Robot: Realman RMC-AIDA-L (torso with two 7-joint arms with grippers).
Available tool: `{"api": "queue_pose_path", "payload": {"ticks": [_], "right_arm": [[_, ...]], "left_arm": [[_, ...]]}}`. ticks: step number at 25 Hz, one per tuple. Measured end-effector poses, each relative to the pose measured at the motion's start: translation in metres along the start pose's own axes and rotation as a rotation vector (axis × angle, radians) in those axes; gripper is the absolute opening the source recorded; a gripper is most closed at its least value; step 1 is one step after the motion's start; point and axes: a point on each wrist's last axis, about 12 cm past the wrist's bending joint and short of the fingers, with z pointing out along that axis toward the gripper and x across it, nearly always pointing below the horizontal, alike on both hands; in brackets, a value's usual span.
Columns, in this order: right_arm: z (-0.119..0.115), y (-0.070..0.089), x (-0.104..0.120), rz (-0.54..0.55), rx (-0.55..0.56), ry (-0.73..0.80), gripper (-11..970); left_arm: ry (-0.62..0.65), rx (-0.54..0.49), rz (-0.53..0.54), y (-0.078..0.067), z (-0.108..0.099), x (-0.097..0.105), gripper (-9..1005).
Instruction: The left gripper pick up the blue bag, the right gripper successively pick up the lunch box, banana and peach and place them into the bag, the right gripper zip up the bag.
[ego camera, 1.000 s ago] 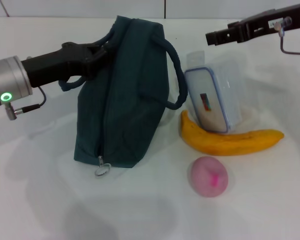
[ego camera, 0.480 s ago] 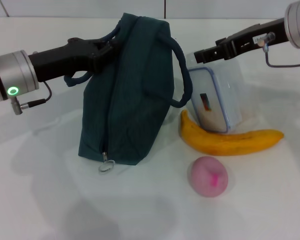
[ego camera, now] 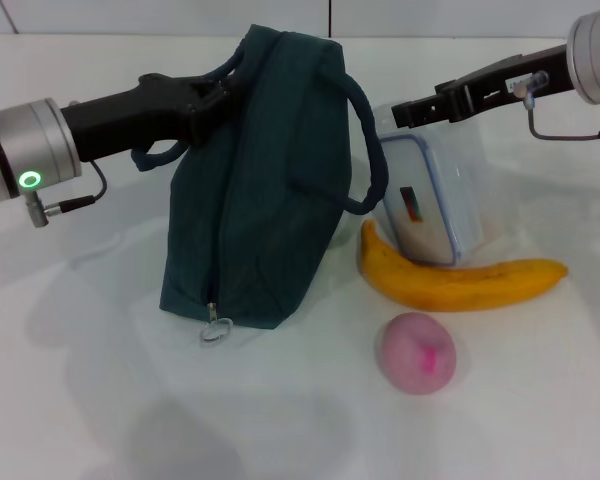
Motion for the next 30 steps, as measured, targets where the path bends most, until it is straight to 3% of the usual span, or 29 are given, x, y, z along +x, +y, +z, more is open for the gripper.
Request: {"api": "queue_pose_path", "payload": {"ticks": [20,30], "right_arm": [[0.014,0.003,0.003,-0.002,-0.003,0.0,687],[0.018,0.005,0.003,0.005,-0.017,-0.01,515]], "left_arm": [[-0.002,0.0,0.002,-0.001,0.0,0.001,38],[-0.002,0.001,0.014,0.0,0.0,-0.002,38]]}}
